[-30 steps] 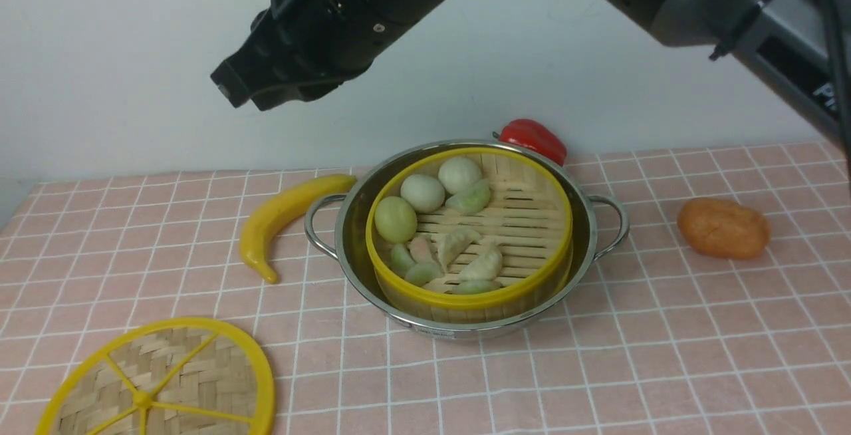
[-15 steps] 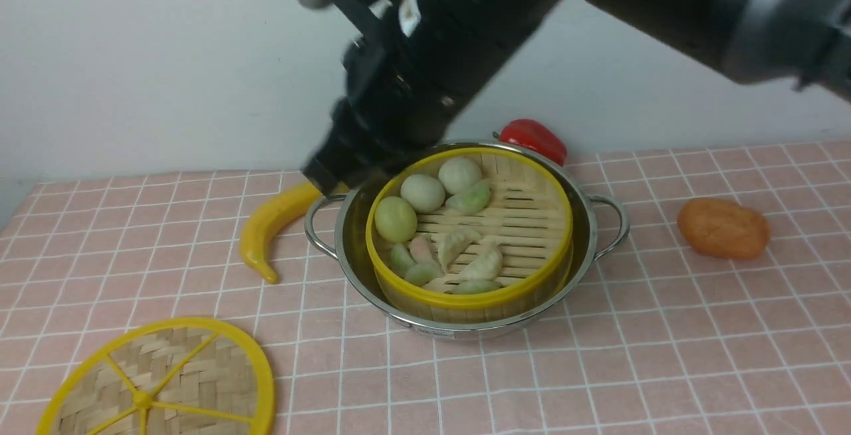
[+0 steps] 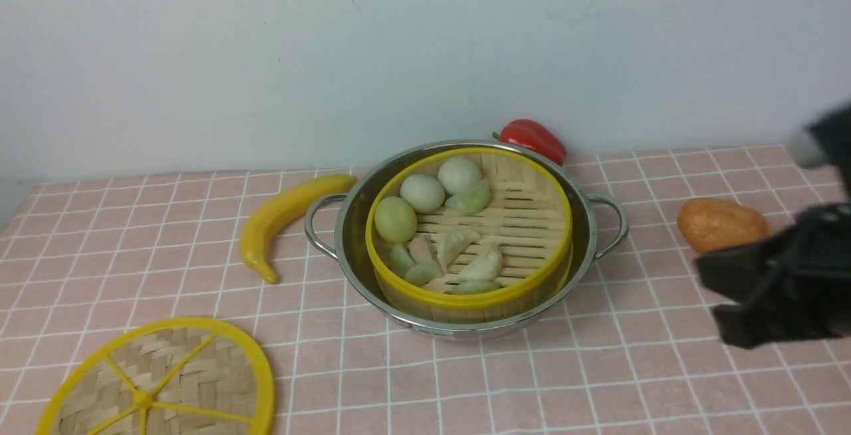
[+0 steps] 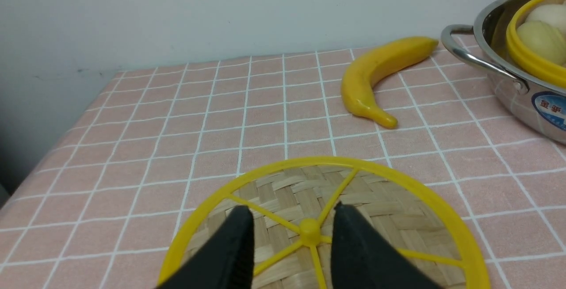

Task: Place the steamer in the pot on the pink tablecloth, and put the lid on the steamer.
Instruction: 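Grasp the bamboo steamer lid lying on the table by its centre knob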

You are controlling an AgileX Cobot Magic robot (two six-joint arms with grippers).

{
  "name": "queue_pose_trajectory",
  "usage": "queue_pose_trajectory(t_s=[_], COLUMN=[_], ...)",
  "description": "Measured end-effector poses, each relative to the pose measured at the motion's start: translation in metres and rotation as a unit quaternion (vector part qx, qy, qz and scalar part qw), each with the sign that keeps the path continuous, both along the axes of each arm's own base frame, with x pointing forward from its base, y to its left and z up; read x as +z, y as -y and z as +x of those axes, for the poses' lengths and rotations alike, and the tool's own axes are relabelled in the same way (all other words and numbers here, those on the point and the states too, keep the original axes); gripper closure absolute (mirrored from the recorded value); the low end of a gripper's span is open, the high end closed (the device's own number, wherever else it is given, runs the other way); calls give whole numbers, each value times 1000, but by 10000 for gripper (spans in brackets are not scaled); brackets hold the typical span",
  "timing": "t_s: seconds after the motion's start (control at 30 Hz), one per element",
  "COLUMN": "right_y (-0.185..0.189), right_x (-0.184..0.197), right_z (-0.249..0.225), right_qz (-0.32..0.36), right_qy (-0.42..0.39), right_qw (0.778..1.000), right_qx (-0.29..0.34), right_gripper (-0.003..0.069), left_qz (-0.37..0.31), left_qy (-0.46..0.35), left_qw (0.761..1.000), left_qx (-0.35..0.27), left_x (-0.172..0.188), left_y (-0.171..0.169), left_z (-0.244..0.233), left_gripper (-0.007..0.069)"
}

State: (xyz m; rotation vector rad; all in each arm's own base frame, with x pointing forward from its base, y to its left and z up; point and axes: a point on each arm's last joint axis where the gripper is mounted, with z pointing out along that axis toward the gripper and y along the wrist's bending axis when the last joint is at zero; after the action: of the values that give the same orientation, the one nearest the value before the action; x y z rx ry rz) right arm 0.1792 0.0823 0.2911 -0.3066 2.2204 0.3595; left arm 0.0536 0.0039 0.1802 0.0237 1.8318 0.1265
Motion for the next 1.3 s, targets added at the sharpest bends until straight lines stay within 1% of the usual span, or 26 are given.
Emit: queue_pose_trajectory(t_s=[0.07, 0.13, 0.17, 0.23, 0.33, 0.43, 0.57, 0.77, 1.0, 1.07, 1.3], right_y=[23, 51, 57, 63, 75, 77, 78, 79, 80, 80, 80], right_x=[-10, -27, -31, -37, -54, -65, -81, -86, -102, -103, -103], right_z=[-14, -39, -46, -55, -79, -91, -106, -116, -123, -123, -123], right_qz=[16, 30, 29, 32, 18, 8, 1, 2, -16, -17, 38], right_qy=[39, 117, 138, 171, 245, 268, 306, 325, 251, 248, 233], right_qw=[998, 987, 982, 975, 955, 948, 938, 931, 953, 954, 953], right_qx=[-48, -110, -127, -141, -167, -173, -164, -165, -169, -169, -189], right_gripper=[595, 585, 582, 578, 562, 552, 528, 495, 459, 454, 419], left_qz=[0, 0, 0, 0, 0, 0, 0, 0, 0, 0, 0], left_qy=[0, 0, 0, 0, 0, 0, 0, 0, 0, 0, 0], left_qw=[1000, 1000, 1000, 1000, 1000, 1000, 1000, 1000, 1000, 1000, 1000], left_qx=[0, 0, 0, 0, 0, 0, 0, 0, 0, 0, 0], left_x=[0, 0, 0, 0, 0, 0, 0, 0, 0, 0, 0], left_y=[0, 0, 0, 0, 0, 0, 0, 0, 0, 0, 0], left_z=[0, 0, 0, 0, 0, 0, 0, 0, 0, 0, 0], left_gripper=[382, 382, 382, 382, 382, 382, 382, 382, 382, 382, 382])
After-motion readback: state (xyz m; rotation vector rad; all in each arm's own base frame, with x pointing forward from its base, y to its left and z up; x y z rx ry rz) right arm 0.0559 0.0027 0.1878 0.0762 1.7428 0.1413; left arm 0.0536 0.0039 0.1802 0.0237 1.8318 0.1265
